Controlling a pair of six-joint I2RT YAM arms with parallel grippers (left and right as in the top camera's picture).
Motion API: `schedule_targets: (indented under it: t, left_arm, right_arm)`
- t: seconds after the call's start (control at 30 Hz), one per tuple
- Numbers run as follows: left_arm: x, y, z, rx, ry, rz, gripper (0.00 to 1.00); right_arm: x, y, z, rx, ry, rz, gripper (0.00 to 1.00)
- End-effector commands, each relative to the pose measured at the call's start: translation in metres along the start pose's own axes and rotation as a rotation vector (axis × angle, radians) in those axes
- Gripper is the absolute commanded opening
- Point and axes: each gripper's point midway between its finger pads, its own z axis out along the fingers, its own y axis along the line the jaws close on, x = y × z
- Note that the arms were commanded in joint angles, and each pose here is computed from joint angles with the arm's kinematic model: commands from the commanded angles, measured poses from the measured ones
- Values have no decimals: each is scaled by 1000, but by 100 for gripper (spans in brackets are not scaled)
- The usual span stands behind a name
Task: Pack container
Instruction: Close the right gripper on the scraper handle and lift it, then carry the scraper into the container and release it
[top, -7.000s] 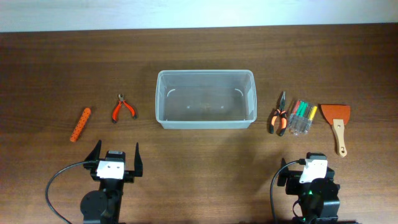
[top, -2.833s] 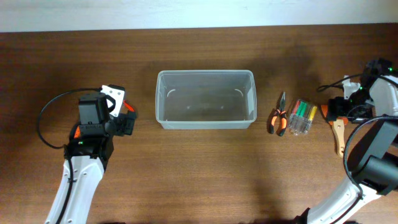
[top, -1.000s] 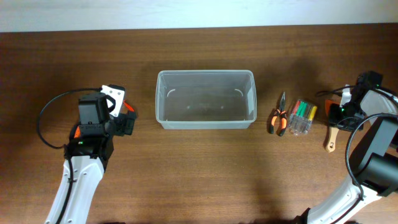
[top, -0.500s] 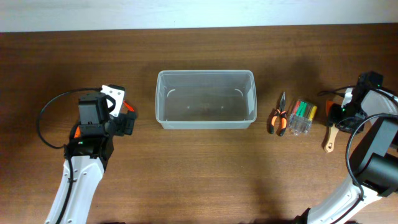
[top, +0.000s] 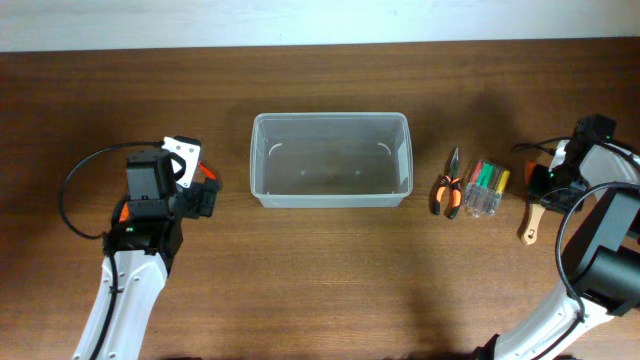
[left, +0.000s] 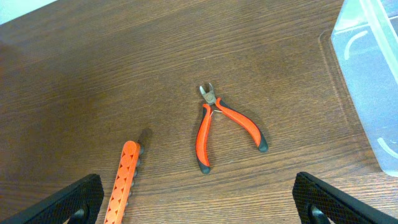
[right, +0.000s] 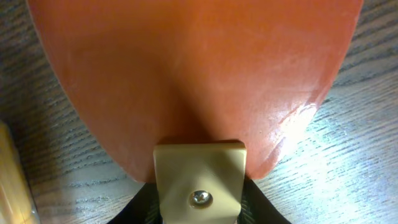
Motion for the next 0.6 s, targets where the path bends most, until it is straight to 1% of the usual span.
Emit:
schedule_targets:
  t: [0.0,0.1,0.17,0.2,0.3,0.33,0.37,0.43,0.47,0.53,0.57]
  left_arm:
    - [-6,6,-1,-15,-9,9,99]
    - [-6,6,-1,-15,-9,9,99]
    - [-6,6,-1,-15,-9,9,99]
    - [-6,6,-1,-15,-9,9,99]
    - [-6,6,-1,-15,-9,9,99]
    - [-6,6,-1,-15,-9,9,99]
    - [-6,6,-1,-15,-9,9,99]
    - [-6,6,-1,-15,-9,9,99]
    - [-6,6,-1,-15,-9,9,99]
    - [-6,6,-1,-15,-9,9,99]
    - [-6,6,-1,-15,-9,9,99]
  right_arm:
    - [7,-3,6,19,44,8,27]
    - [-3,-4,-15,19,36,8,24]
    - [-20,-6,-45,20,-2,10,17]
    - [-29,-6,-64,19,-30,10,16]
    - [-52,3,-122,0,-119,-8,15]
    - [-60,11,-148,-19,-162,-22,15]
    - [-64,18,-164,-34,-186,-34,15]
    - [-70,46,-210,-92,-254,-85,15]
    - [-71,58,-225,-116,-277,-109,15]
    - [-69,94,-260,-173,-337,-184,14]
    - [-66,118,-278,-206,-373,-239,12]
